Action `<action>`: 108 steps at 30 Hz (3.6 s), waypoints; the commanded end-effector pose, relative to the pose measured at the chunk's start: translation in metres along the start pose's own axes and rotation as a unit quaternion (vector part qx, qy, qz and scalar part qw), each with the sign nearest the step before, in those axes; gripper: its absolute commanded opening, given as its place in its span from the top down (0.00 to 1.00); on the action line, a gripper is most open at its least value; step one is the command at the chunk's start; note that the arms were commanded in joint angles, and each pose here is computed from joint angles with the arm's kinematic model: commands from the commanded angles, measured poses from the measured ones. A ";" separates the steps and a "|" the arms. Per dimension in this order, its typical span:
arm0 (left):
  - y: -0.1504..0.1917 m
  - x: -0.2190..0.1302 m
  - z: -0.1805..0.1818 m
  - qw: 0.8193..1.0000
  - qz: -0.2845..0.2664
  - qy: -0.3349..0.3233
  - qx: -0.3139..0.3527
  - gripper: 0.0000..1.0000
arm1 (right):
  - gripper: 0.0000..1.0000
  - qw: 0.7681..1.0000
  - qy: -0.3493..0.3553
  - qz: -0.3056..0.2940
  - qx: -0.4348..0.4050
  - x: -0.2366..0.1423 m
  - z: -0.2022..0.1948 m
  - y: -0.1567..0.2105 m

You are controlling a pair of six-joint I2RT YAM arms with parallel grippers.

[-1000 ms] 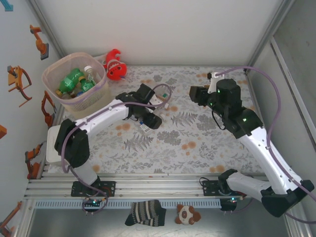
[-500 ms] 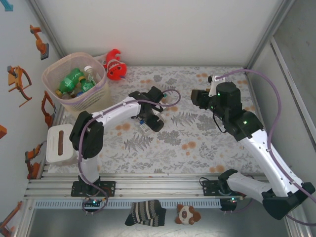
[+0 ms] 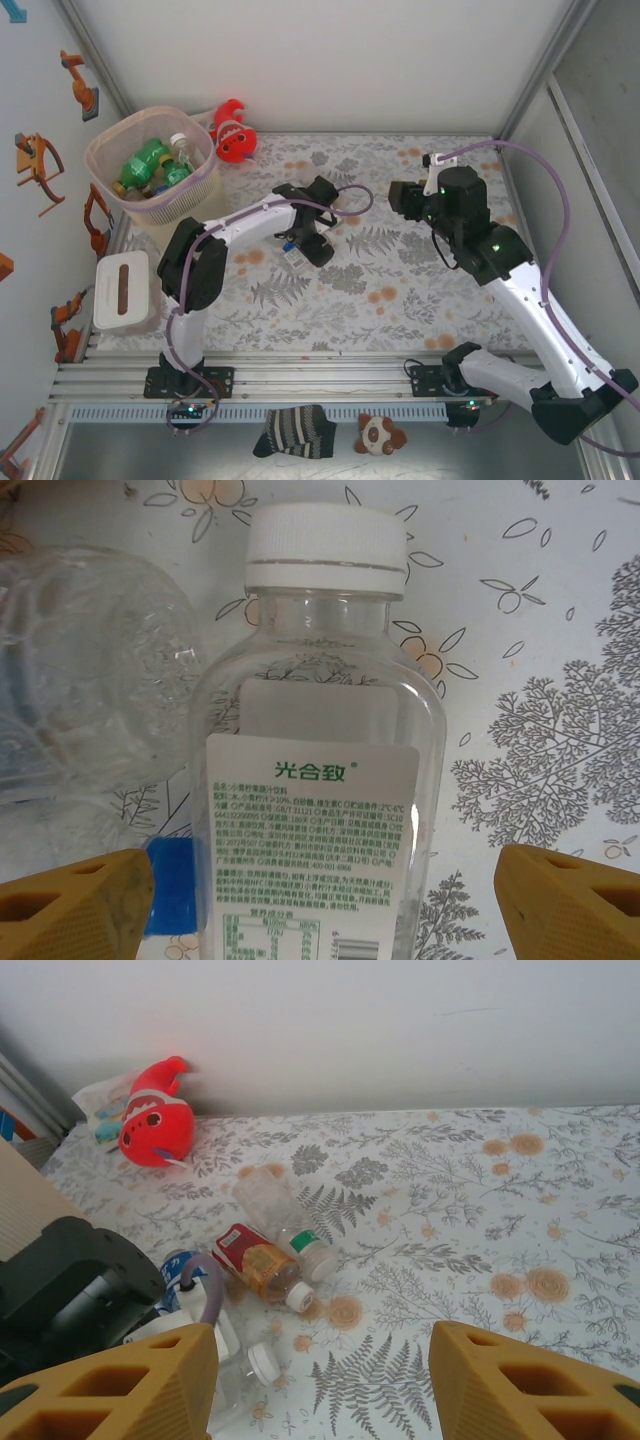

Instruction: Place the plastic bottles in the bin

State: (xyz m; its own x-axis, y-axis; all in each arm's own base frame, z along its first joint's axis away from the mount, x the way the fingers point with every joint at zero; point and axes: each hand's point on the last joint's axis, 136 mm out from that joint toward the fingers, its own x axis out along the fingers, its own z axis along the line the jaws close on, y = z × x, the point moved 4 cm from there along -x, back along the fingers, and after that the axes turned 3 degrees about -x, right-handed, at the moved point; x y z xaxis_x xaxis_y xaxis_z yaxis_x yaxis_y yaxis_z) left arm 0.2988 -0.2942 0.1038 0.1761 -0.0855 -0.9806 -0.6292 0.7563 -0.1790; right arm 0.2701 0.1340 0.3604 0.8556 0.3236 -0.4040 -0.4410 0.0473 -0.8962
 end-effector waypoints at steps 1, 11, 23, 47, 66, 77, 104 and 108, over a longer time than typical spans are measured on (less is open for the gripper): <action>0.000 0.008 -0.001 1.000 0.008 0.005 0.012 0.13 | 0.43 1.000 0.011 -0.008 -0.002 -0.002 -0.002 -0.004; 0.003 0.033 -0.004 1.000 0.019 0.016 0.010 0.14 | 0.44 1.000 0.010 -0.009 0.003 -0.002 -0.002 -0.006; 0.006 0.032 0.002 1.000 0.011 0.011 0.004 0.27 | 0.44 1.000 0.006 -0.016 0.010 -0.002 0.000 -0.012; -0.022 -0.159 0.044 0.954 -0.276 0.064 -0.100 0.47 | 0.45 1.000 0.019 -0.024 -0.001 0.006 -0.001 -0.018; 0.059 -0.312 0.178 0.789 -0.462 -0.124 -0.385 0.59 | 0.45 1.000 0.015 -0.023 -0.006 0.011 0.000 -0.014; 0.115 -0.357 0.225 0.701 -0.443 -0.258 -0.495 0.65 | 0.45 1.000 -0.007 -0.017 0.003 0.018 0.006 -0.008; 0.196 -0.247 0.299 0.601 -0.273 -0.194 -0.726 0.57 | 0.45 1.000 0.003 -0.013 0.000 0.016 0.002 -0.002; 0.198 -0.229 0.306 0.591 -0.245 -0.182 -0.747 0.53 | 0.45 1.000 0.007 -0.014 0.000 0.014 0.000 -0.001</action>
State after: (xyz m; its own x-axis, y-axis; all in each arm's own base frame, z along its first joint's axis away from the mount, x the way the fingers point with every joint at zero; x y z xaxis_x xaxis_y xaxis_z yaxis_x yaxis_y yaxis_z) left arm 0.3664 0.0720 0.3337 0.6447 0.3162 -0.6960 -0.3480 -0.6892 -0.6355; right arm 0.2853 0.1433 0.3505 0.8542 0.3259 -0.4051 -0.4431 0.0487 -0.8951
